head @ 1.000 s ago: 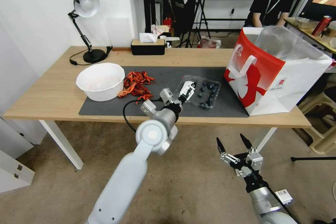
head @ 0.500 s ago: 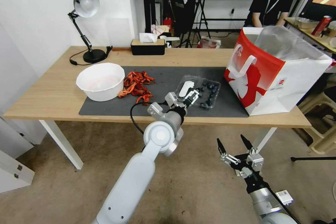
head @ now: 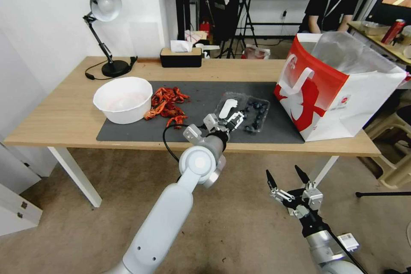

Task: Close the takeout container lid, then place the container into the takeout bag.

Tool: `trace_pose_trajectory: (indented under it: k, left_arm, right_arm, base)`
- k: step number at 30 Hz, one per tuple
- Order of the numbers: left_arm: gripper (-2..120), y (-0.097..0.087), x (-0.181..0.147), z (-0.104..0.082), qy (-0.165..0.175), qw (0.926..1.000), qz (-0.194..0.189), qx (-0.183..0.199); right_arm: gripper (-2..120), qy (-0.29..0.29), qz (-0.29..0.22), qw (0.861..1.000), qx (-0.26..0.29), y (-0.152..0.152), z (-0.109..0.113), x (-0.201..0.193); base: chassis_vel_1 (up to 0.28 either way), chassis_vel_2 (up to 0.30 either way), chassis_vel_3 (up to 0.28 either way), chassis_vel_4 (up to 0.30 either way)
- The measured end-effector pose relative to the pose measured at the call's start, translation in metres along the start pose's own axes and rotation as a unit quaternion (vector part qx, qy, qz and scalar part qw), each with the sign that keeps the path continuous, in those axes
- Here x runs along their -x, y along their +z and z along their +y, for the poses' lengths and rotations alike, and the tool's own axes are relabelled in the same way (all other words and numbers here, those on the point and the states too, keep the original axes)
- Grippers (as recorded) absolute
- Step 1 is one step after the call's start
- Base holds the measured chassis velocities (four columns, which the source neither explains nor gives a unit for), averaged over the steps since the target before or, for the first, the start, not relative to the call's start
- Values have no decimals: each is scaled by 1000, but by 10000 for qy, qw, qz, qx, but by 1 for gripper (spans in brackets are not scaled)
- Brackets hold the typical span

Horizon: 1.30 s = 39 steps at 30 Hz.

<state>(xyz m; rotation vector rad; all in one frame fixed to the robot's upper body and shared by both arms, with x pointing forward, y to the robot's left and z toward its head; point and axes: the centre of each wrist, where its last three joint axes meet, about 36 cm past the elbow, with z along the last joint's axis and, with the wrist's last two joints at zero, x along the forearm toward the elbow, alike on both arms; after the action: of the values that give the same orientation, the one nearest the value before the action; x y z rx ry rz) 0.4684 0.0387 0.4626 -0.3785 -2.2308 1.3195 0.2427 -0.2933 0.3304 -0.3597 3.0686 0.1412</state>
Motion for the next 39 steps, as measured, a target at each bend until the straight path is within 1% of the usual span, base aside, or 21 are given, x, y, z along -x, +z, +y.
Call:
trace_pose_trajectory:
  k: [21,28,34,39]
  left_arm:
    - [100,-4,14,0,-56,10000,-29,-40]
    - [100,-4,18,-3,3,9999,-74,-100]
    - [100,-4,19,-4,156,9996,-157,-162]
    - [100,-3,17,-3,217,9994,-172,-186]
  right_arm:
    - [100,-4,10,10000,-2,3,-1,0]
    - [100,-9,20,10000,1,4,-1,-1]
    - [100,-12,22,10000,-1,5,-1,-1]
    - [100,-14,18,10000,-4,5,-1,-2]
  base:
    - [0,0,0,0]
    - [0,0,0,0]
    - [0,0,0,0]
    - [0,0,0,0]
